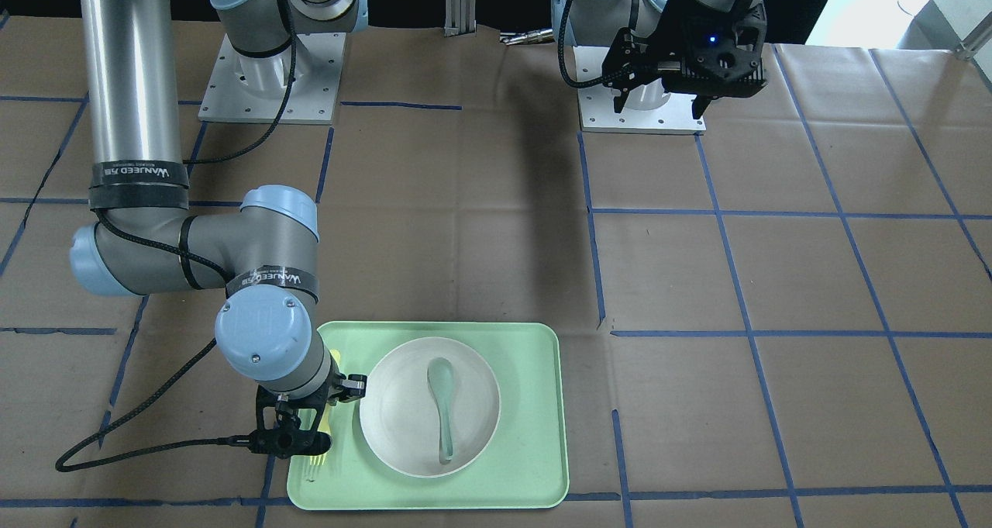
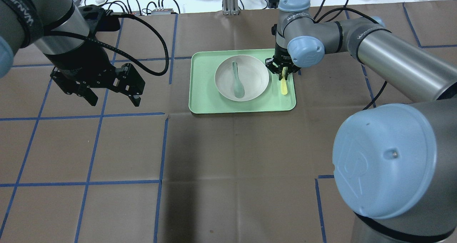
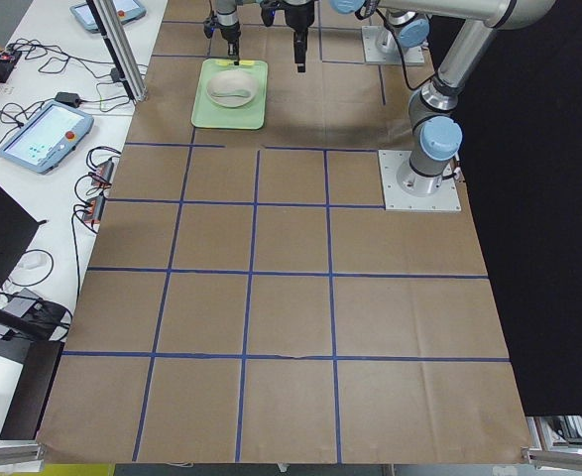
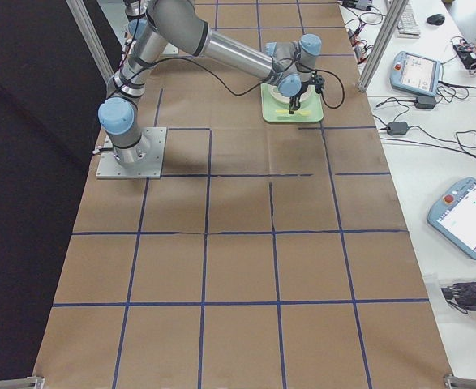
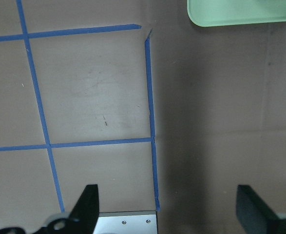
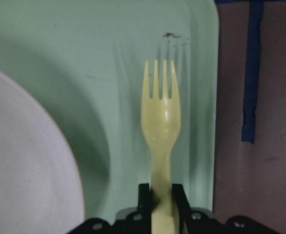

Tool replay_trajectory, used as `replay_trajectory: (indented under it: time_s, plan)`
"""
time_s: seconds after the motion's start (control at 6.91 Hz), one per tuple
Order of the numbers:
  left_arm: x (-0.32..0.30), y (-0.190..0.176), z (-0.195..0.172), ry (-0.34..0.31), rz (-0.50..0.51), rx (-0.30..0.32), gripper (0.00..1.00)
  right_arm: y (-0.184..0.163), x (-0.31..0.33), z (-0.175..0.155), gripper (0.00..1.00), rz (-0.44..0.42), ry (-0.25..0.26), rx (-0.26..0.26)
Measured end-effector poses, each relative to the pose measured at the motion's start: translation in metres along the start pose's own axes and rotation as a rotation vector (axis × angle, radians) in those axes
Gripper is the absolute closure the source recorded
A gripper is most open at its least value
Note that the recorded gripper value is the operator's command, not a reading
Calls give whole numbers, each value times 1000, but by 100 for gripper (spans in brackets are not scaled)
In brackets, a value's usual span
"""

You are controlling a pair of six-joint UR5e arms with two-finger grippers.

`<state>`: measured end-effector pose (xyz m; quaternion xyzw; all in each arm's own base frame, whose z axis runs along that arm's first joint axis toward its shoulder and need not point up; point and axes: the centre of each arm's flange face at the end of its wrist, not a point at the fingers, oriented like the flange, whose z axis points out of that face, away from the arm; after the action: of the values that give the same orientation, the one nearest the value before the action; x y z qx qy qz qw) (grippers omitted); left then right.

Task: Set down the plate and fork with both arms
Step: 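Carry the fork with the right gripper beside the plate on the tray, then open the right gripper to release the fork and lift away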

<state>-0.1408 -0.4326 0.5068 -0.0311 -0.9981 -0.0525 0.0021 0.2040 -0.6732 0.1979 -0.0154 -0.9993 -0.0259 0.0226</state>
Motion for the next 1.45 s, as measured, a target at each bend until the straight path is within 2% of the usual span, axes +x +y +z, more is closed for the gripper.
replay_trajectory:
  time_s: [0.14, 0.29, 0.87, 1.16, 1.45]
  plan:
    - [0, 0, 0, 0, 0, 0, 0, 0, -1, 6, 80, -1, 0, -4]
    - [0, 0, 0, -1, 0, 0, 0, -1, -2, 9, 1, -1, 3, -7]
    - [0, 0, 0, -1, 0, 0, 0, -3, 2, -4, 0, 5, 10, 2]
    - [0, 0, 0, -1, 0, 0, 0, 7, 8, -41, 0, 8, 3, 22]
    - [0, 0, -1, -1, 0, 0, 0, 31, 17, -87, 0, -3, -2, 46]
